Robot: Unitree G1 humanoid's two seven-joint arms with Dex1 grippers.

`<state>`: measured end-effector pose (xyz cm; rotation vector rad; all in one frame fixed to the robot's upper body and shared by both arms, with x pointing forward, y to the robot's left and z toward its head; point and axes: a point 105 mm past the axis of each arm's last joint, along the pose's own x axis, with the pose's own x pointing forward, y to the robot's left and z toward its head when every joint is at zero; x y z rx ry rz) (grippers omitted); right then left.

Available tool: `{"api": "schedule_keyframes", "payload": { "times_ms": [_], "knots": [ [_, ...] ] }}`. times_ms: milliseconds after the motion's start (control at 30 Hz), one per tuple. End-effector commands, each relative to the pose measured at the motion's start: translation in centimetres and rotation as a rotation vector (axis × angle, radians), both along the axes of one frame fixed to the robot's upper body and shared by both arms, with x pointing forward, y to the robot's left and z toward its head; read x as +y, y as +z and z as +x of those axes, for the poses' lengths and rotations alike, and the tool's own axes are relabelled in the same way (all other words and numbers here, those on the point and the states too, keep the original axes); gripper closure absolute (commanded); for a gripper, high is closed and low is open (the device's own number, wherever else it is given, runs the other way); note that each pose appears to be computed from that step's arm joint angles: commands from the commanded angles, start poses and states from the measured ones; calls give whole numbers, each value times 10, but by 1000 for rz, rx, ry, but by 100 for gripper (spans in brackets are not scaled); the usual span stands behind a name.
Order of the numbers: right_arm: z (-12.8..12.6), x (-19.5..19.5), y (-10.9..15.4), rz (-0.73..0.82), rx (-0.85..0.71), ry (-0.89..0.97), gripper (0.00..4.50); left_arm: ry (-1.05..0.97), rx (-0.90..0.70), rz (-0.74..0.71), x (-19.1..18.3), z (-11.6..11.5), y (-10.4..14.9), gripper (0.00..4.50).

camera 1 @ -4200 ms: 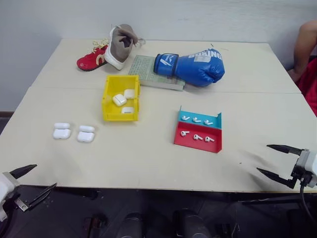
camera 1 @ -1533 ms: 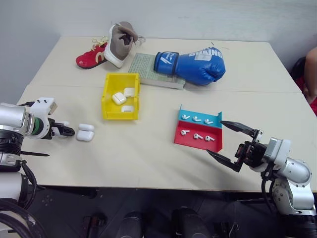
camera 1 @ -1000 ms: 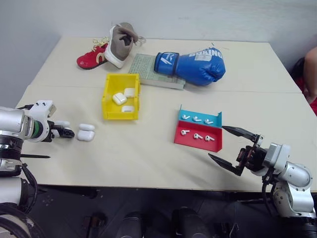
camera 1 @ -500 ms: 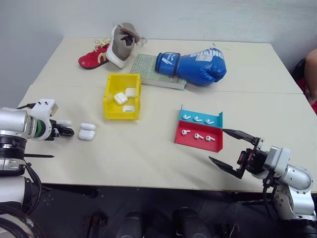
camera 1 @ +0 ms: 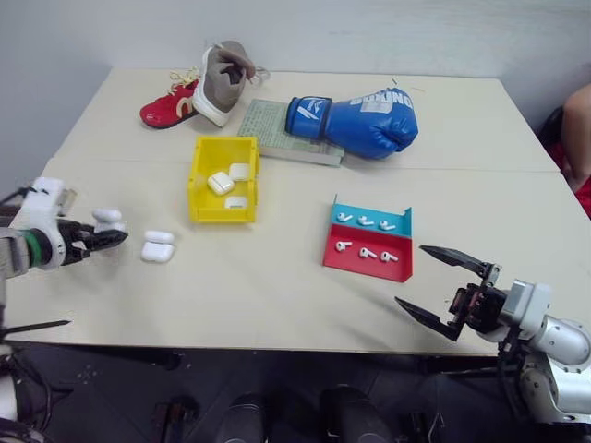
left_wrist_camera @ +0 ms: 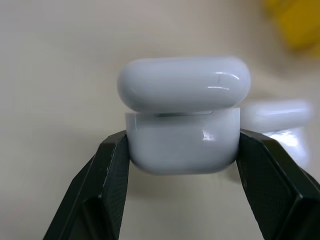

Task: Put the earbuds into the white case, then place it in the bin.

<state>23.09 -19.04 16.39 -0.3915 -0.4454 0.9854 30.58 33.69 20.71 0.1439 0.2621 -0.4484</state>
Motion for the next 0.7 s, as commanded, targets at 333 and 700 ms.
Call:
{"api": "schedule_keyframes", "payload": {
  "times_ms": [333, 700],
  "knots": [
    [-4, -38, 2, -120, 132, -170, 0, -862, -440, -264, -193, -85, -6, 174],
    [-40, -115, -45, -271, 396, -574, 0, -1039, -571, -547, -261, -91, -15, 174]
  ]
}}
